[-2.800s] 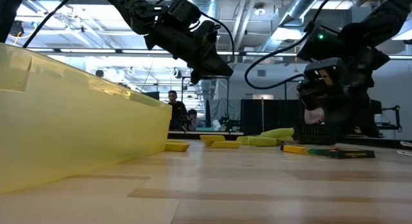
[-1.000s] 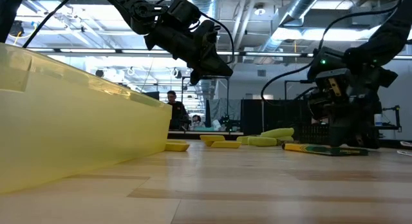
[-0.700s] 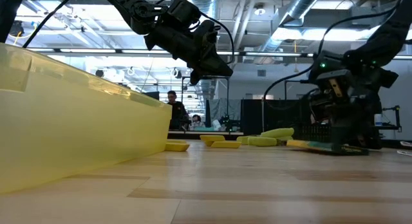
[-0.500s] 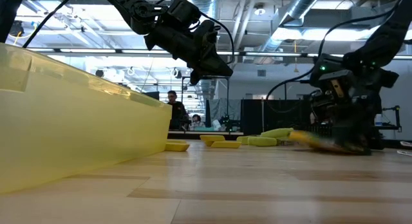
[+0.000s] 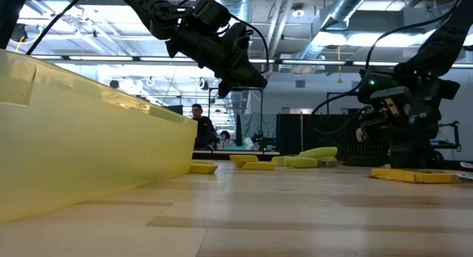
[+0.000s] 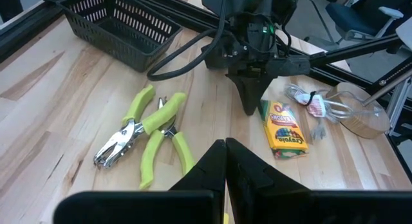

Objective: Pick & Place School Supplies
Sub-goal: Put the yellow crayon box into the yellow bin

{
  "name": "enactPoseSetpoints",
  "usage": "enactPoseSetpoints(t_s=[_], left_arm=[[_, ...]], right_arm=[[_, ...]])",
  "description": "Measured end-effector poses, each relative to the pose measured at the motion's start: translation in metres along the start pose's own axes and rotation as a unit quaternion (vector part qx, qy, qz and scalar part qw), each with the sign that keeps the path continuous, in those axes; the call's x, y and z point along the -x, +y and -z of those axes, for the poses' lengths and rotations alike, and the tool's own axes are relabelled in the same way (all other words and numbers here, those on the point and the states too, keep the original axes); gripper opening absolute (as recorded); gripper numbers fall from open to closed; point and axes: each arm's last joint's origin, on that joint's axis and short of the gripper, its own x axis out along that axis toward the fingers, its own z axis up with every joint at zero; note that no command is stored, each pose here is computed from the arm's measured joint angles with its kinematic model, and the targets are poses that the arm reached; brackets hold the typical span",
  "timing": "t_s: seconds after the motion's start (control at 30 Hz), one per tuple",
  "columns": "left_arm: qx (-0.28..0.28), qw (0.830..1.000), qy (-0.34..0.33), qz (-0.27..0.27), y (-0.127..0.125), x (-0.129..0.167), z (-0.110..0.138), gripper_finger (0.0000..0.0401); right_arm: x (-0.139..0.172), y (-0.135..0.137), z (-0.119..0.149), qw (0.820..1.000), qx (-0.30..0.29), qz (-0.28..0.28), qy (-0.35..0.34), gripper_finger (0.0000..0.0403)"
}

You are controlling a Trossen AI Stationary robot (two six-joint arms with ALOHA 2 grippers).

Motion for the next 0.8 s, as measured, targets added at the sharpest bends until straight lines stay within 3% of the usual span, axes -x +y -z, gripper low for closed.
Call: enactPoseSetpoints(t_s=[0.3, 0.63, 0.8], left_arm=[[0.005, 1.0, -0.002, 0.0, 0.0, 0.0, 0.0, 0.0001], [0.005, 1.0, -0.006, 0.005, -0.001, 0.0, -0.001, 0.0001], [0.004, 1.0, -0.008, 0.008, -0.003, -0.001, -0.001, 0.0001]], right_arm=[[0.003, 0.005, -0.005, 1.0, -0.02, -0.014, -0.017, 0.0], [0.006, 0.016, -0.012, 0.999, 0.006, -0.025, -0.032, 0.0], [0.005, 0.025, -0.014, 0.996, 0.027, -0.082, -0.027, 0.0]])
